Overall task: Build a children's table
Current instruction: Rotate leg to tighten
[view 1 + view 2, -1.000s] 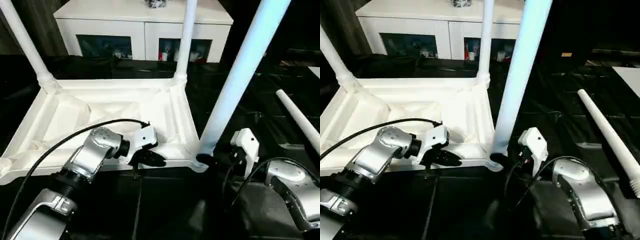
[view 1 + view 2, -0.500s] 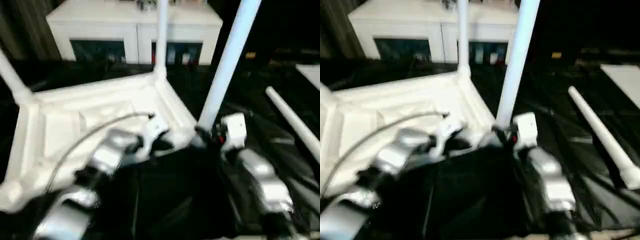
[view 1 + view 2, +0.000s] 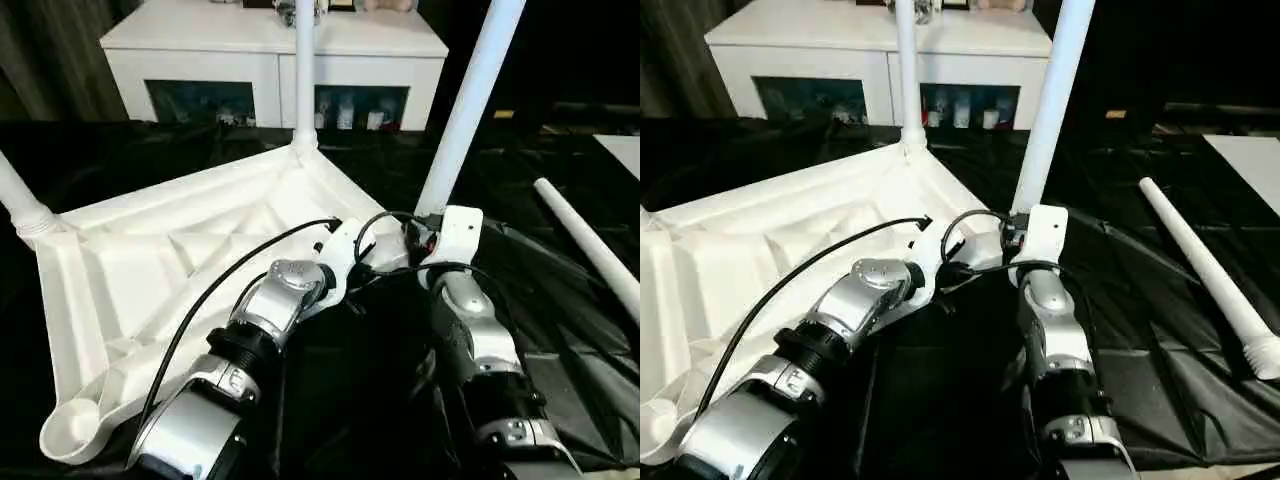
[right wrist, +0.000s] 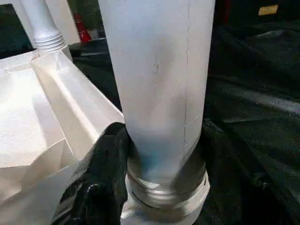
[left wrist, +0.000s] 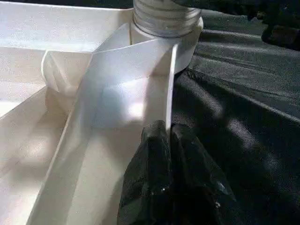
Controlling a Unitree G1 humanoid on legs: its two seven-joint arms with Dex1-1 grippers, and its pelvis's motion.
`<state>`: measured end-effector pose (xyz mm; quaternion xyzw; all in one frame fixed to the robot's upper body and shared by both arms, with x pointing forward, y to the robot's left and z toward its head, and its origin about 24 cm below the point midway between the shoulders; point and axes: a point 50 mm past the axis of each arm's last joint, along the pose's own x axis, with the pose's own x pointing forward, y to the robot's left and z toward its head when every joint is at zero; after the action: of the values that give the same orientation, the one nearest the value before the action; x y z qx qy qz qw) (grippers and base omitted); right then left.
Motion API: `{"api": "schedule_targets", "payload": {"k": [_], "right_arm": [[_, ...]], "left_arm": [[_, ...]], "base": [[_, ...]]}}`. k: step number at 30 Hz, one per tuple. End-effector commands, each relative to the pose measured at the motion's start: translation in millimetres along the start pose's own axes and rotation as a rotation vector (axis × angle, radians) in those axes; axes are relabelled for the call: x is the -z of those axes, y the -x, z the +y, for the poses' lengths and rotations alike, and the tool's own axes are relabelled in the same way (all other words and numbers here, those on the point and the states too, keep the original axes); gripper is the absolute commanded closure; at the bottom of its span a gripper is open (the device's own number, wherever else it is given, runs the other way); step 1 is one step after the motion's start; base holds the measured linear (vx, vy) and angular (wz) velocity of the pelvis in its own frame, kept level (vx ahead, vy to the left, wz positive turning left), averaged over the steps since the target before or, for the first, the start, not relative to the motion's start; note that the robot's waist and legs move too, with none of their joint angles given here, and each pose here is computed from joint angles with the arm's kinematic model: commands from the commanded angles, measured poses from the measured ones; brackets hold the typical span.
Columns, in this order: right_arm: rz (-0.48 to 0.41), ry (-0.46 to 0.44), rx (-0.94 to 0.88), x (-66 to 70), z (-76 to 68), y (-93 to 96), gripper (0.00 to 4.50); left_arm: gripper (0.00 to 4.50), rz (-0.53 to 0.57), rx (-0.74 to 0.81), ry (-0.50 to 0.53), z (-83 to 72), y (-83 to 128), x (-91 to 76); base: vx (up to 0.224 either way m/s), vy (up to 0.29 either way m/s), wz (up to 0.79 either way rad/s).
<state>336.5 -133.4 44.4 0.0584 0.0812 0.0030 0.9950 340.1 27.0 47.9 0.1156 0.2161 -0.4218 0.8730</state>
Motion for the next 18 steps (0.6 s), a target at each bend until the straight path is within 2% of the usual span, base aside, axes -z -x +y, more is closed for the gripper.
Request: {"api": "schedule_targets", "payload": {"k": [1, 3, 5, 6, 8, 10, 11, 12, 16, 18], "right_arm": [[0.059, 0.001, -0.156, 18.4, 26.0, 10.0, 1.95], [0.045, 0.016, -0.147, 15.7, 14.9, 13.8, 1.71], [0.028, 0.026, -0.151, 12.9, 4.3, 19.0, 1.71], [0.018, 0.047, -0.156, 11.2, -2.8, 22.9, 1.48], [0.003, 0.103, -0.173, 7.3, -16.7, 30.6, 1.37], [0.000, 0.116, -0.186, 6.0, -20.2, 33.0, 1.27], [0.015, 0.114, -0.258, 2.9, -26.1, 39.6, 1.03], [0.033, 0.135, -0.375, -3.3, -33.8, 50.4, 1.03], [0.065, 0.167, -0.564, -14.1, -43.8, 67.9, 0.78], [0.125, 0.234, -0.715, -18.6, -51.8, 82.0, 0.56]], "left_arm": [[4.50, -0.133, -0.087, -0.031, 11.5, 7, -21.7], [4.50, -0.141, -0.037, -0.066, 10.4, 11, -19.2], [4.50, -0.130, 0.005, -0.084, 10.2, 14, -14.5], [4.50, -0.121, 0.034, -0.098, 10.1, 17, -11.1], [4.50, -0.089, 0.062, -0.108, 12.3, 23, -3.0], [4.50, -0.077, 0.062, -0.108, 13.7, 25, -0.4], [4.50, -0.069, 0.091, -0.124, 15.0, 31, 3.5], [4.50, -0.066, 0.164, -0.154, 14.9, 40, 8.3], [4.50, -0.039, 0.257, -0.183, 16.4, 53, 15.5], [4.50, -0.016, 0.358, -0.223, 15.4, 64, 19.0]], "base": [[0.000, 0.000, 0.00], [0.000, 0.000, 0.00], [0.000, 0.000, 0.00], [0.000, 0.000, 0.00], [0.000, 0.000, 0.00], [0.000, 0.000, 0.00], [0.000, 0.000, 0.00], [0.000, 0.000, 0.00], [0.000, 0.000, 0.00], [0.000, 0.000, 0.00]]}}
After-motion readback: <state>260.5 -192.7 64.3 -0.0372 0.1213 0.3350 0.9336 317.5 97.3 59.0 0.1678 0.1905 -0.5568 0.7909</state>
